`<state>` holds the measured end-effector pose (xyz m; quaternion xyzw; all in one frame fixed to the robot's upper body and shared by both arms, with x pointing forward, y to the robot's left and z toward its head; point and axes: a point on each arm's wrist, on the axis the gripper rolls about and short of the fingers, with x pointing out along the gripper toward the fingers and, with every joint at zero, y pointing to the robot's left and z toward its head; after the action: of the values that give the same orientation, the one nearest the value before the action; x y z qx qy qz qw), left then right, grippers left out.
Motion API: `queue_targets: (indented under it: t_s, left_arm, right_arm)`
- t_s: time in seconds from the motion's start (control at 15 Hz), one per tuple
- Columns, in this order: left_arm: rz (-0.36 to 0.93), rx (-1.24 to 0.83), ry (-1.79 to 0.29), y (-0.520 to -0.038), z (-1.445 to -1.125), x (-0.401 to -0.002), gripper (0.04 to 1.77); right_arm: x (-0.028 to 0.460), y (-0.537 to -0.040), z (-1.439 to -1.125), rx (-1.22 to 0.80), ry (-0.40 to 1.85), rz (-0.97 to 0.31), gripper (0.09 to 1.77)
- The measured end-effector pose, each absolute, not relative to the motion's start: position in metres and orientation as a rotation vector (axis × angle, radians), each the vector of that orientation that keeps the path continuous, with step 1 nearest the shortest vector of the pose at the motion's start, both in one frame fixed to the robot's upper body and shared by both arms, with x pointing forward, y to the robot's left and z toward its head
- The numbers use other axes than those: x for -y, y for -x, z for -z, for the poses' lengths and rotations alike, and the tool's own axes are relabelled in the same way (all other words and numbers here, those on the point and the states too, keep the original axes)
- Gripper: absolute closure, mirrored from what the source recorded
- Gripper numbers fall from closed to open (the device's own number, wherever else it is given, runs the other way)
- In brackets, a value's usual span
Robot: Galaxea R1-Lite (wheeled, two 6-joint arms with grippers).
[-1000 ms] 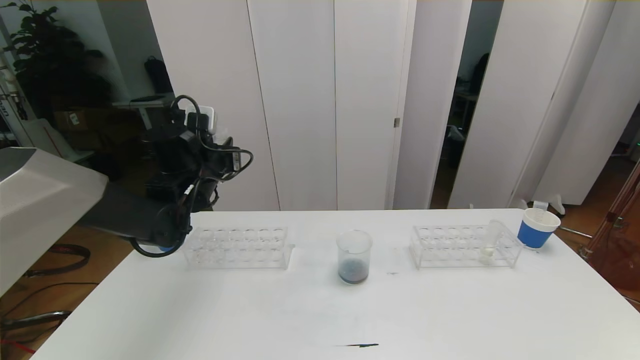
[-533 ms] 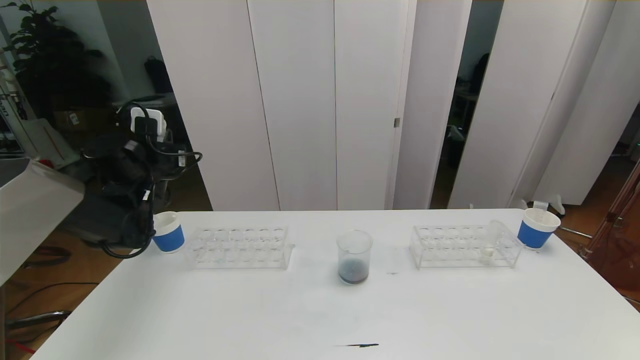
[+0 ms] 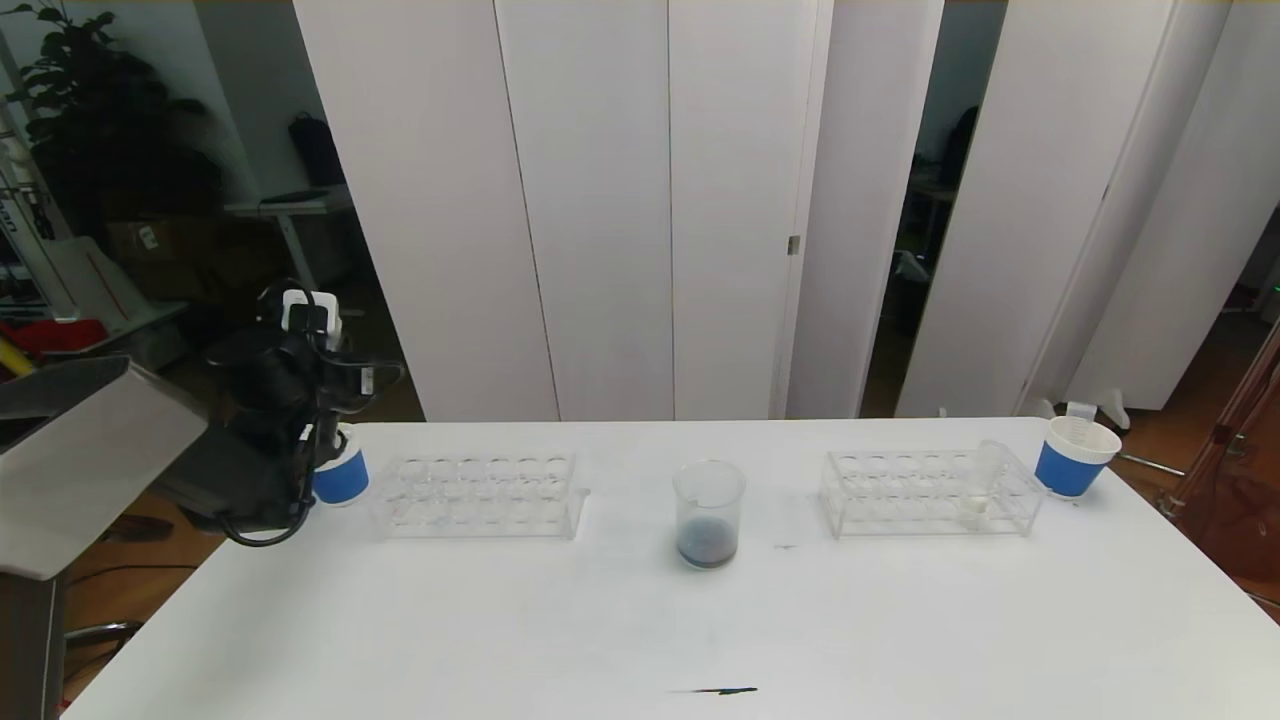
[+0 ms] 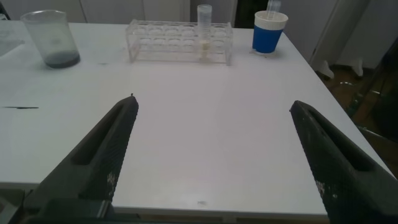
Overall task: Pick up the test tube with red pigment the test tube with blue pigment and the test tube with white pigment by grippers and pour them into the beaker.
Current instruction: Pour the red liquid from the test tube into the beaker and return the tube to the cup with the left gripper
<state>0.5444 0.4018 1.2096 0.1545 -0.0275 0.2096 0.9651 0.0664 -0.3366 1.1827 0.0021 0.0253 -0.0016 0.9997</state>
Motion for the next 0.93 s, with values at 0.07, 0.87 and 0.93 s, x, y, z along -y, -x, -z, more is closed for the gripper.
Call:
queue_targets:
  t_s: [0.07,0.87,0.93]
  left_arm:
    - [-0.420,0.010,-0.295,-0.545,-1.201,-0.403,1.25]
    - [-0.428,-0.100,-0.281,-0.537,-1.182,-0.412,1.25]
    - [-0.427,-0.102,-0.281,-0.537,-1.182,-0.411,1.25]
  right_arm:
    - [0.337,-0.066,-1.183,-0.051,-0.004,0.003,0.11]
    - [0.337,-0.066,-1.183,-0.051,-0.005,0.003,0.11]
    - [0.337,-0.066,-1.183,-0.051,-0.004,0.003,0.11]
